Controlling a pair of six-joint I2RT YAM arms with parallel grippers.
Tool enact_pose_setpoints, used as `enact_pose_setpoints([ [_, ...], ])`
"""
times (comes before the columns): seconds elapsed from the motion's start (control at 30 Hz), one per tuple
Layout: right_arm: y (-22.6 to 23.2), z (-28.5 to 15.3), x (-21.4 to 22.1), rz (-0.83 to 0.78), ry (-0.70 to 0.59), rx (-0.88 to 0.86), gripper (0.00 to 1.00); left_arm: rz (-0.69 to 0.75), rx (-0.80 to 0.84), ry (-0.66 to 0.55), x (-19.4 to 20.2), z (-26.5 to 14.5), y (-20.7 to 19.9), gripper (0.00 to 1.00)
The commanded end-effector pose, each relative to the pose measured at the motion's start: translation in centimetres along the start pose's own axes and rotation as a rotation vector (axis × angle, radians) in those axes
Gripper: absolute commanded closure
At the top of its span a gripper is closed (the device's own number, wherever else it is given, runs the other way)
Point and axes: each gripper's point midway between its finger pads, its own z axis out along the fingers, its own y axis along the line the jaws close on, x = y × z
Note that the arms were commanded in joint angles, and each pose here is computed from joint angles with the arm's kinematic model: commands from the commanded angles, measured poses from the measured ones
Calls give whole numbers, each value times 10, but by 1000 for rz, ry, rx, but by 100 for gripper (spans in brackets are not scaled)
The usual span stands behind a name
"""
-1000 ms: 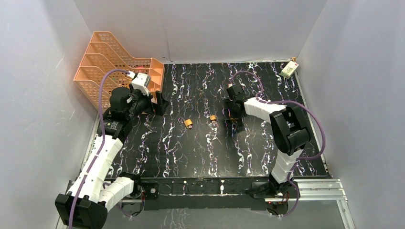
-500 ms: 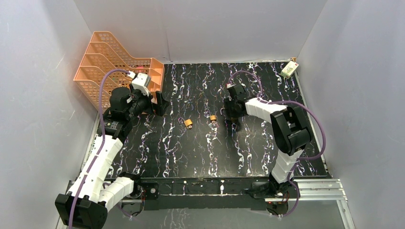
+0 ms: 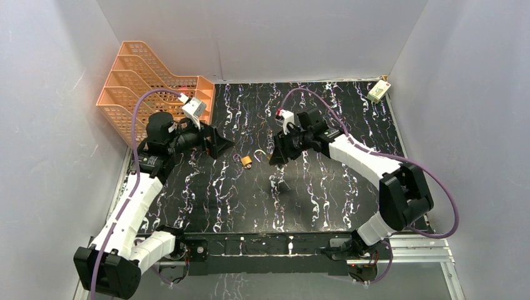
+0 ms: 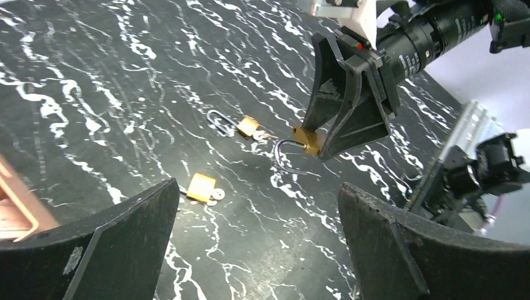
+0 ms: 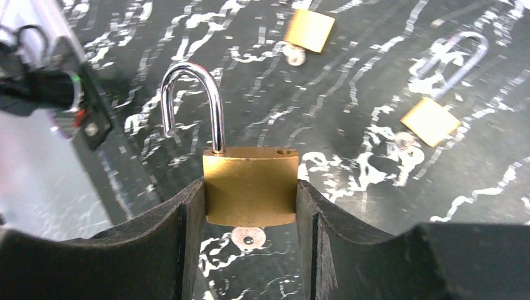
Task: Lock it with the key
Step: Pick up the lock from the center of the board, then lock the lock.
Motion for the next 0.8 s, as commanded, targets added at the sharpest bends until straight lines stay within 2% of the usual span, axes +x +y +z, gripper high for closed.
enact_pose_setpoints([
  [0.0, 58, -24, -34, -90, -73, -227, 54, -23, 164, 8, -6, 1, -28, 4],
  [0.1, 79, -24, -41, -109, -69, -296, 54, -93, 264, 55, 3, 4, -40, 6],
  [0.27, 97, -25, -53, -128, -65, -347, 54, -262, 480, 198, 15, 9, -62, 7],
  [0.47, 101, -22, -51, -139, -51, -377, 53, -309, 452, 232, 25, 16, -53, 19],
  [0.6, 102, -23, -47, -156, -63, -377, 53, -317, 476, 240, 31, 14, -57, 32],
  [0.77, 104, -23, -42, -163, -78, -370, 53, -330, 491, 243, 38, 16, -57, 35],
])
